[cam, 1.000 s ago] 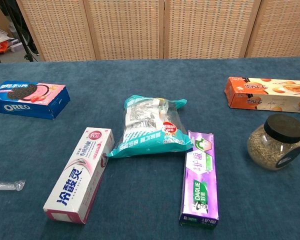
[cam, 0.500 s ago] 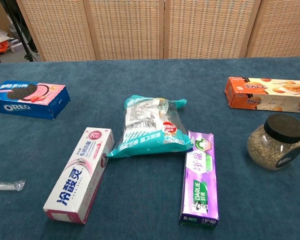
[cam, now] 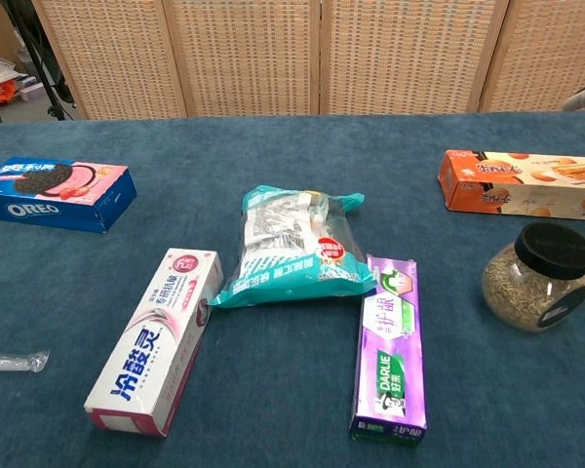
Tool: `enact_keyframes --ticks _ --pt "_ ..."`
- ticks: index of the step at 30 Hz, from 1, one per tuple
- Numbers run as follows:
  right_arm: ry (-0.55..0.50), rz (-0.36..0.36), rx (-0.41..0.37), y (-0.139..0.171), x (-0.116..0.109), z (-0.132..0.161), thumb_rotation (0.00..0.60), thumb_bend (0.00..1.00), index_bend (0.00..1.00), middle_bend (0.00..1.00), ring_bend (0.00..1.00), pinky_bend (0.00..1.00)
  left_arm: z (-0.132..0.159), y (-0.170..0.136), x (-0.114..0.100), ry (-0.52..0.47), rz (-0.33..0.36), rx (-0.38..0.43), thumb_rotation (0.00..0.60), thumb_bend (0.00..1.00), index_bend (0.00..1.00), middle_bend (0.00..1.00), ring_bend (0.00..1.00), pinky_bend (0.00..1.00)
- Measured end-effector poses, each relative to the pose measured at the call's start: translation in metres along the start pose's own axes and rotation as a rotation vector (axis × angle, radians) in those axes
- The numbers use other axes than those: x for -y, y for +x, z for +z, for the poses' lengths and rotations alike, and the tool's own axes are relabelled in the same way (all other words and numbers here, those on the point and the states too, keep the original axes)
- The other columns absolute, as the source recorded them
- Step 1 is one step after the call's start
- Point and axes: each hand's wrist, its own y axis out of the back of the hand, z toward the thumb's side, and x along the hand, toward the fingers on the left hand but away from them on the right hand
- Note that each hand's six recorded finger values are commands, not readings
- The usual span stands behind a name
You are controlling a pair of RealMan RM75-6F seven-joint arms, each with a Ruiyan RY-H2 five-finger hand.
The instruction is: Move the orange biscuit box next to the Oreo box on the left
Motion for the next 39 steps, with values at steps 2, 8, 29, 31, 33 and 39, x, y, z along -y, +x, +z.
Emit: enact_keyframes --ticks 2,8,29,31,33,39 --pt "0.023 0.019 0.006 -0.018 0.0 0.001 0.6 0.0 0.0 0.0 0.0 0.0 -0.002 0.001 0.002 -0.002 -0.006 -0.007 0.6 0.21 0.0 0.0 0.0 0.0" --pt "0.065 0.083 0.059 -0.053 0.016 -0.011 0.6 0.0 0.0 0.0 0.0 0.0 -0.006 0.005 0.01 0.005 -0.033 -0.017 0.6 0.21 0.0 0.0 0.0 0.0" --pt "0.129 0.257 0.221 -0.12 0.039 -0.056 0.6 0.0 0.0 0.0 0.0 0.0 0.004 0.004 0.029 0.015 -0.1 0.017 0.6 0.21 0.0 0.0 0.0 0.0" --pt "0.13 0.263 0.224 -0.121 0.041 -0.056 0.6 0.0 0.0 0.0 0.0 0.01 0.006 0.004 0.03 0.013 -0.104 0.022 0.6 0.21 0.0 0.0 0.0 0.0" --pt "0.129 0.266 0.229 -0.122 0.043 -0.056 0.6 0.0 0.03 0.0 0.0 0.06 0.007 0.003 0.031 0.011 -0.109 0.028 0.6 0.21 0.0 0.0 0.0 0.0" --pt "0.124 0.265 0.237 -0.123 0.049 -0.056 0.6 0.06 0.3 0.16 0.11 0.28 0.01 0.002 0.033 0.004 -0.117 0.039 0.6 0.21 0.0 0.0 0.0 0.0"
